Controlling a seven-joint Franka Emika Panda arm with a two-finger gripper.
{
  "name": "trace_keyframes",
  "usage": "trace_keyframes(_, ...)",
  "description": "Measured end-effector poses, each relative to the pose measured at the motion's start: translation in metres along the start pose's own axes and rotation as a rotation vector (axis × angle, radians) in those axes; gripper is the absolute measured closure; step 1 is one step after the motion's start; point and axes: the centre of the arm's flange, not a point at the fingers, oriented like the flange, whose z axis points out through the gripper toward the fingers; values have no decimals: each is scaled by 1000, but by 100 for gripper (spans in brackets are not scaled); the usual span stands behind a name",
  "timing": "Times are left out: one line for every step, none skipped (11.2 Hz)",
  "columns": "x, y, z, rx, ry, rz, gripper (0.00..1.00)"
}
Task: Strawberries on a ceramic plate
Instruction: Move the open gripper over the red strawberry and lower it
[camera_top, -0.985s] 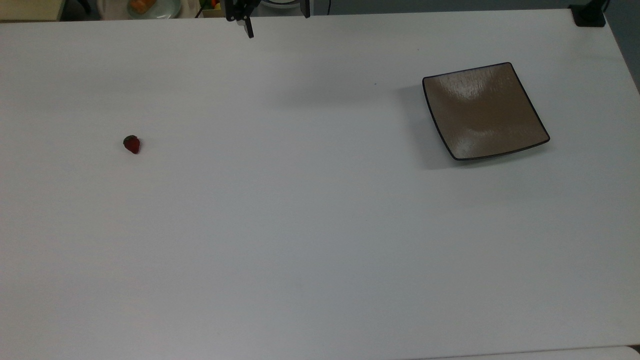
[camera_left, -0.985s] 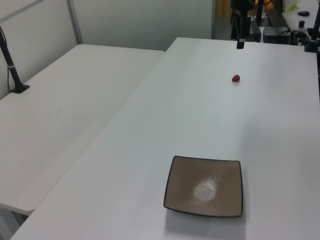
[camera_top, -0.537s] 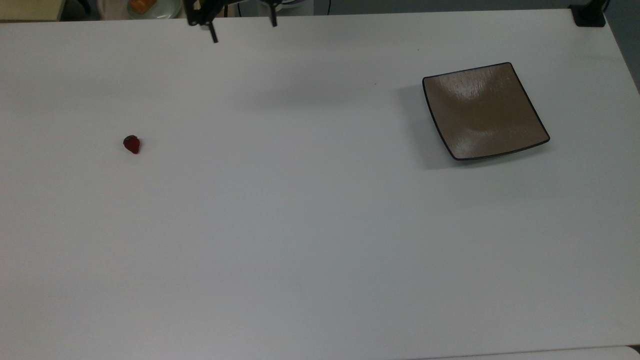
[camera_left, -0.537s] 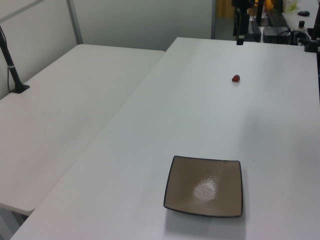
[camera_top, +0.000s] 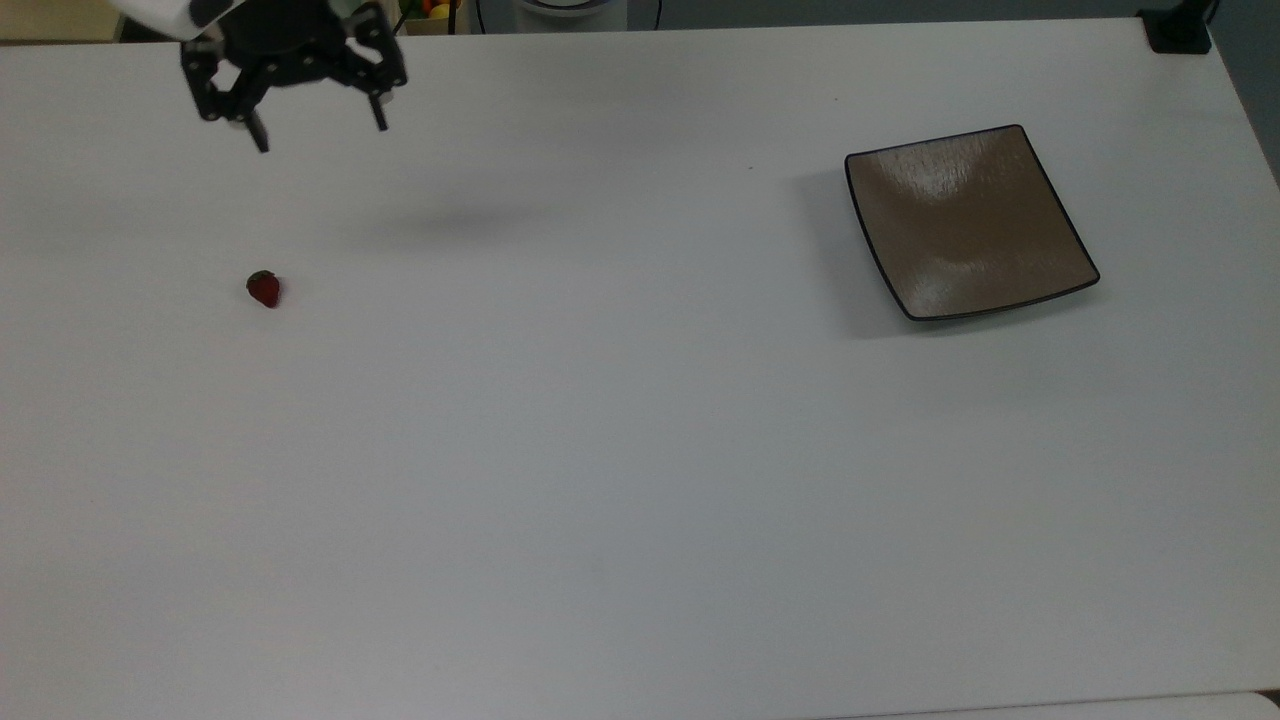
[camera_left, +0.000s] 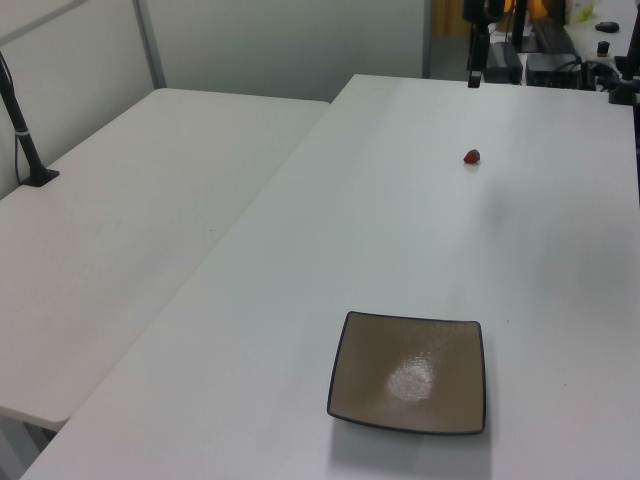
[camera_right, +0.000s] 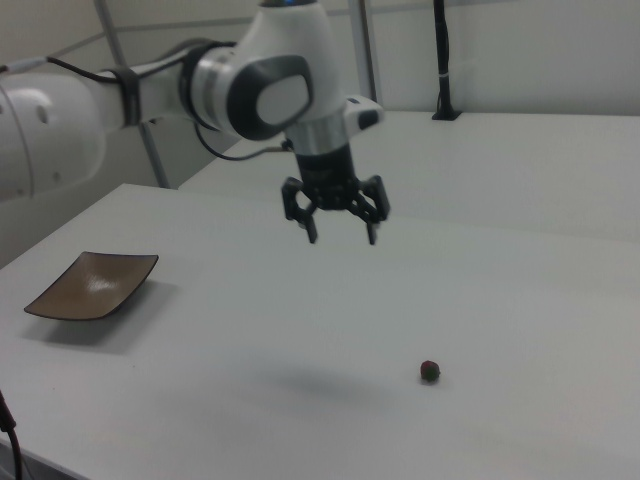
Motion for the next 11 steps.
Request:
trace_keyframes(0, 14, 12, -9, 6, -3, 0)
trace_keyframes(-1, 28, 26, -12, 3, -15, 0)
trace_keyframes(-2, 38, 38, -11, -6, -24, 0)
trace_keyframes(-5, 51, 51, -13, -10, -29, 0)
trace_keyframes(-7, 61, 61, -16, -11, -26, 0)
trace_keyframes(-9, 70, 74, -15, -18, -17, 0)
trace_keyframes(-10, 78, 88, -15, -24, -9, 0)
trace_keyframes(-10, 84, 105, -13, -33, -3, 0)
trace_keyframes(-9, 89, 118, -15, -35, 3, 0)
trace_keyframes(-12, 96, 133, -15, -41, 13, 0)
trace_keyframes(-15, 103, 147, -16, -44, 23, 0)
